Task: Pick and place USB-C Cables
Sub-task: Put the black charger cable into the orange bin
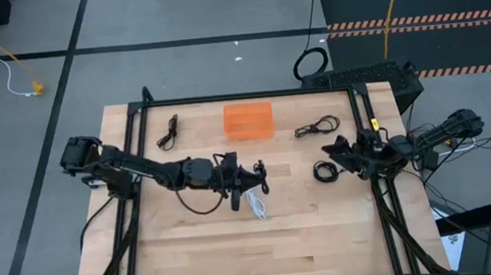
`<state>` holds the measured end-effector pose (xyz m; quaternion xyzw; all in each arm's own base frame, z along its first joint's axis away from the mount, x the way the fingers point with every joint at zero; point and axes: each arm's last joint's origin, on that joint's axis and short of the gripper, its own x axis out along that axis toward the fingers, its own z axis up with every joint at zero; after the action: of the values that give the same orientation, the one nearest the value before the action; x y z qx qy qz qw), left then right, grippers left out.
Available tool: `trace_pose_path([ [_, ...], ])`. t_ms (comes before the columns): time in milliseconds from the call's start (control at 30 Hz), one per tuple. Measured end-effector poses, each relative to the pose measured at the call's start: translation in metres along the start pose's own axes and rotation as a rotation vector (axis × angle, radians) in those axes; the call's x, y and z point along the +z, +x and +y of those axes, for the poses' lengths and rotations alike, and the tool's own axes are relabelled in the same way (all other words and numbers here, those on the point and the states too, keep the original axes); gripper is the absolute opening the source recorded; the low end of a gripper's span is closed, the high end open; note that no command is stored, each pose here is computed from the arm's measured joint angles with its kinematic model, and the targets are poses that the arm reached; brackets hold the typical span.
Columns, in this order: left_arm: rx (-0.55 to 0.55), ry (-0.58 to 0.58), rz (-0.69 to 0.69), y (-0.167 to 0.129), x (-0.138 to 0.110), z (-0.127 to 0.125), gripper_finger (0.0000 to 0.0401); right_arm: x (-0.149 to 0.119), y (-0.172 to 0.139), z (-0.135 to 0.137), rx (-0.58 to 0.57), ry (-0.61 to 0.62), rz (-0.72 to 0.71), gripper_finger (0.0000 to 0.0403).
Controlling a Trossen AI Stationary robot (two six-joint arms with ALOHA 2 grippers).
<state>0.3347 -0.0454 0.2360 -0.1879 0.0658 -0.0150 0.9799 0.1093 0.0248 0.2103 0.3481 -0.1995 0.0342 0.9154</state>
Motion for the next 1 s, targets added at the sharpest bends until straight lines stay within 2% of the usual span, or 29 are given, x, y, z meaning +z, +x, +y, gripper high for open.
trace_pose_path([
  [133,0.036,-0.002,-0.022,0.006,0.019,0.008,0.0030,0.003,0.001,0.000,-0.001,-0.023,-0.027,0.0224],
  [267,0.043,0.014,-0.038,0.008,0.033,0.018,0.0030,0.005,0.007,0.000,-0.055,-0.132,0.019,0.0224],
  [433,0.043,0.010,-0.073,0.010,0.050,0.032,0.0030,0.017,0.025,0.007,-0.157,-0.314,0.089,0.0224],
  [600,0.038,0.011,-0.112,0.010,0.068,0.043,0.0030,0.024,0.031,0.004,-0.294,-0.434,0.038,0.0222],
  [767,0.062,0.040,-0.130,0.011,0.085,0.048,0.0030,0.022,0.035,-0.003,-0.325,-0.472,0.058,0.0206],
  [1000,0.095,0.078,-0.111,0.012,0.103,0.050,0.0030,0.027,0.052,-0.004,-0.287,-0.426,0.097,0.0207],
])
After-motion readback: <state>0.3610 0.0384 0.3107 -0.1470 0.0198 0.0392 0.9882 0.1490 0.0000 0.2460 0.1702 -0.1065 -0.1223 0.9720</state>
